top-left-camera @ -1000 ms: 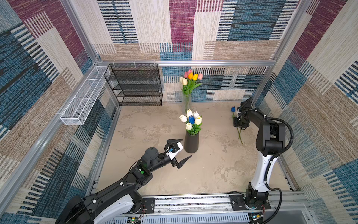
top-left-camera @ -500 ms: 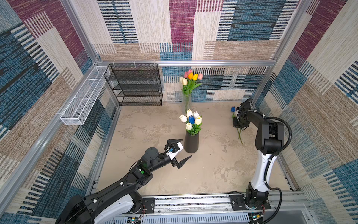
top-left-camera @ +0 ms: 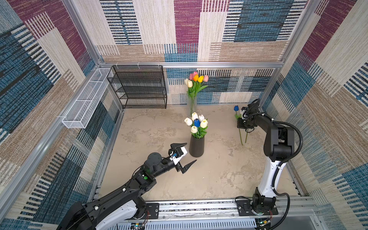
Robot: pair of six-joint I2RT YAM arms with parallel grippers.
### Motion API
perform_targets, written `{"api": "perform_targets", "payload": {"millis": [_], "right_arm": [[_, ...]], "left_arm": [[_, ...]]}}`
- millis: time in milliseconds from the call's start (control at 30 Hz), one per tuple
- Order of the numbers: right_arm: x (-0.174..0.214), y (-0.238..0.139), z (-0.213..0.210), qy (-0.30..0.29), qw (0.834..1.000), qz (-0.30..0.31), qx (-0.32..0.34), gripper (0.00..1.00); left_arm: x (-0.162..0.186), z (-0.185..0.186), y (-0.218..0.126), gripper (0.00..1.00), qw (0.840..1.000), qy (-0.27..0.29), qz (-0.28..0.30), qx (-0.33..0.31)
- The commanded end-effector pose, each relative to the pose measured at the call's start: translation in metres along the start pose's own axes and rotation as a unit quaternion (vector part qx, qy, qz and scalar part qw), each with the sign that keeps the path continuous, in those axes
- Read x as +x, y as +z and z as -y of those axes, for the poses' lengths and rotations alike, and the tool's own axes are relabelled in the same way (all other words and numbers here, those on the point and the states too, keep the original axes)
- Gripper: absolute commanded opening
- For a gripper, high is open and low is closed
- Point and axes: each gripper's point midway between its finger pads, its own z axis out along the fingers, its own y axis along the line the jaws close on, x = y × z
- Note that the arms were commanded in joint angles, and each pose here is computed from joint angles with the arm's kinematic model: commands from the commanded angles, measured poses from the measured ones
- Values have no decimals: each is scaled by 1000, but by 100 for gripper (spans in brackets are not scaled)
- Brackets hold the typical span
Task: Arrange the flowers into the vase
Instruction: 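Lift the blue tulip with the right gripper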
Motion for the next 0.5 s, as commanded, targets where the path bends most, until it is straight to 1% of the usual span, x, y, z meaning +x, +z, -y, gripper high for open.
{"api": "perform_targets", "payload": {"millis": [0, 133, 267, 333, 367, 400, 433, 467], "right_arm": [[-20, -15, -11, 8, 999, 44, -24, 4], [-33, -35, -27, 4, 994, 88, -59, 2], [-49, -70, -54, -9, 981, 152, -123, 0], [-57, -97, -74, -33, 967, 192, -165, 0], [-61, -114, -85, -43, 957, 217, -188, 0], [-63, -133, -96, -52, 946, 242, -211, 0], [-64, -150, -106, -61, 934, 265, -233, 0], [-63, -171, -119, -76, 917, 292, -261, 0]], "left_arm": [[-9, -4, -2, 97, 1000, -2, 17, -12], [-10, -5, -2, 97, 1000, -3, 20, -14], [-8, -7, -1, 97, 1000, -5, 19, -21], [-7, -12, 0, 97, 999, -8, 15, -34], [-6, -13, 0, 97, 999, -7, 14, -36], [-7, -13, 0, 97, 999, -6, 15, -37], [-14, -16, -1, 97, 999, -2, 32, -44], [-15, -18, -2, 97, 998, -2, 37, -50]]}}
